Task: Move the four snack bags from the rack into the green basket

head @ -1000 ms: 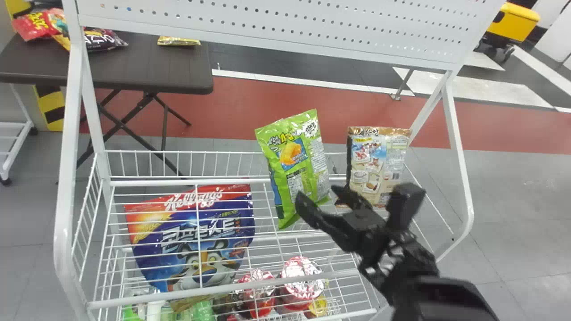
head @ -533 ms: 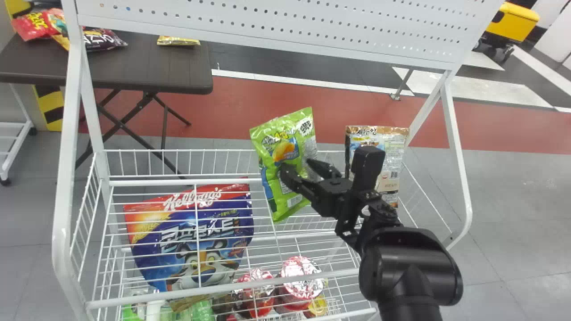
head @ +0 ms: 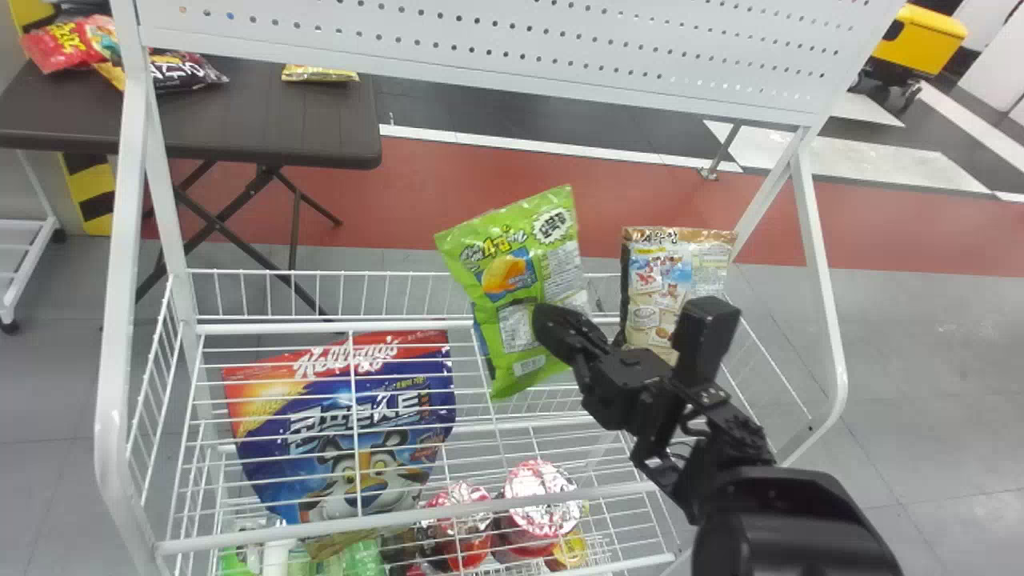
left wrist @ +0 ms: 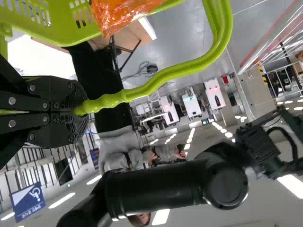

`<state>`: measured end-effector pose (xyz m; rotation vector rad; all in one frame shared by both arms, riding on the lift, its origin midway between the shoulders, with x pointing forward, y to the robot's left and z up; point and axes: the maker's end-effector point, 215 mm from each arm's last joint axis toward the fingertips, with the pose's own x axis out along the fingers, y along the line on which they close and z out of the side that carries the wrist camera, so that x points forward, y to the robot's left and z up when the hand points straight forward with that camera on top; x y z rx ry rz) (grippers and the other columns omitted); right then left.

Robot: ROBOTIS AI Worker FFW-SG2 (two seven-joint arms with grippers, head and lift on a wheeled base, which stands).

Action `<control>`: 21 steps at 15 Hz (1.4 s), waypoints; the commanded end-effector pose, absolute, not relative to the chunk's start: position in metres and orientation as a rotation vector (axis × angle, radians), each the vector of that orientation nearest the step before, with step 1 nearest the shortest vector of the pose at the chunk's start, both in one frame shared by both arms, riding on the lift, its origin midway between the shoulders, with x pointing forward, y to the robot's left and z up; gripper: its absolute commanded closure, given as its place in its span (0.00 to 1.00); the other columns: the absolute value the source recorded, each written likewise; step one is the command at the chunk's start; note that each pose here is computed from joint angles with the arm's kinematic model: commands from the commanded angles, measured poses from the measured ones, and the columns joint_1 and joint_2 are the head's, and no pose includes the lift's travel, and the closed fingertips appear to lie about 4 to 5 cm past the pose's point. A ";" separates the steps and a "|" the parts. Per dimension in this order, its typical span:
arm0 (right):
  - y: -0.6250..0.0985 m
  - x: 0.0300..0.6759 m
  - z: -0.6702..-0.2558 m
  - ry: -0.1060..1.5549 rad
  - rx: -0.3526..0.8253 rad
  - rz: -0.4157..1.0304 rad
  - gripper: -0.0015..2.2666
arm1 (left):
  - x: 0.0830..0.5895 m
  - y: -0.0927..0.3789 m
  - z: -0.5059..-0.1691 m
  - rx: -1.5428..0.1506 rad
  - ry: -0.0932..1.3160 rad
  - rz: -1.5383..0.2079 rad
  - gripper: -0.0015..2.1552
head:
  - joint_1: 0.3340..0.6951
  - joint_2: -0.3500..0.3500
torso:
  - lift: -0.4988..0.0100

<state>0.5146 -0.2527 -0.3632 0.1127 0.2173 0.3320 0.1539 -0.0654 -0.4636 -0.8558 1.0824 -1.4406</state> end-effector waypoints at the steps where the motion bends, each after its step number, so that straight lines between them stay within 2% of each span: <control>1: -0.260 0.488 -0.345 0.194 0.142 0.335 0.95 | 0.154 -0.063 -0.463 -0.858 1.079 -1.436 0.70 | 1.00 0.00 | 0.98; 3: -0.259 0.449 -0.337 0.232 0.191 0.352 0.95 | 0.155 -0.062 -0.463 -0.858 1.076 -1.432 0.70 | 1.00 0.00 | 0.98; 6: -0.260 0.376 -0.353 0.389 0.299 0.371 0.95 | 0.156 -0.058 -0.464 -0.863 1.077 -1.424 0.70 | 1.00 0.00 | 0.98; 8: -0.260 0.321 -0.384 0.578 0.409 0.380 0.95 | 0.159 -0.055 -0.464 -0.864 1.071 -1.419 0.70 | 1.00 0.00 | 0.98; 11: -0.254 0.239 -0.422 0.865 0.637 0.403 0.95 | 0.163 -0.052 -0.463 -0.867 1.064 -1.412 0.70 | 1.00 0.00 | 0.98; 14: -0.241 0.182 -0.444 1.030 0.794 0.410 0.95 | 0.165 -0.054 -0.462 -0.867 1.058 -1.413 0.70 | 1.00 0.00 | 0.98; 18: -0.217 0.152 -0.494 1.168 0.844 0.426 0.95 | 0.163 -0.057 -0.462 -0.864 1.061 -1.418 0.70 | 1.00 0.00 | 0.98; 21: -0.175 0.144 -0.503 1.218 0.835 0.508 0.95 | 0.162 -0.059 -0.461 -0.859 1.066 -1.423 0.70 | 1.00 0.00 | 0.98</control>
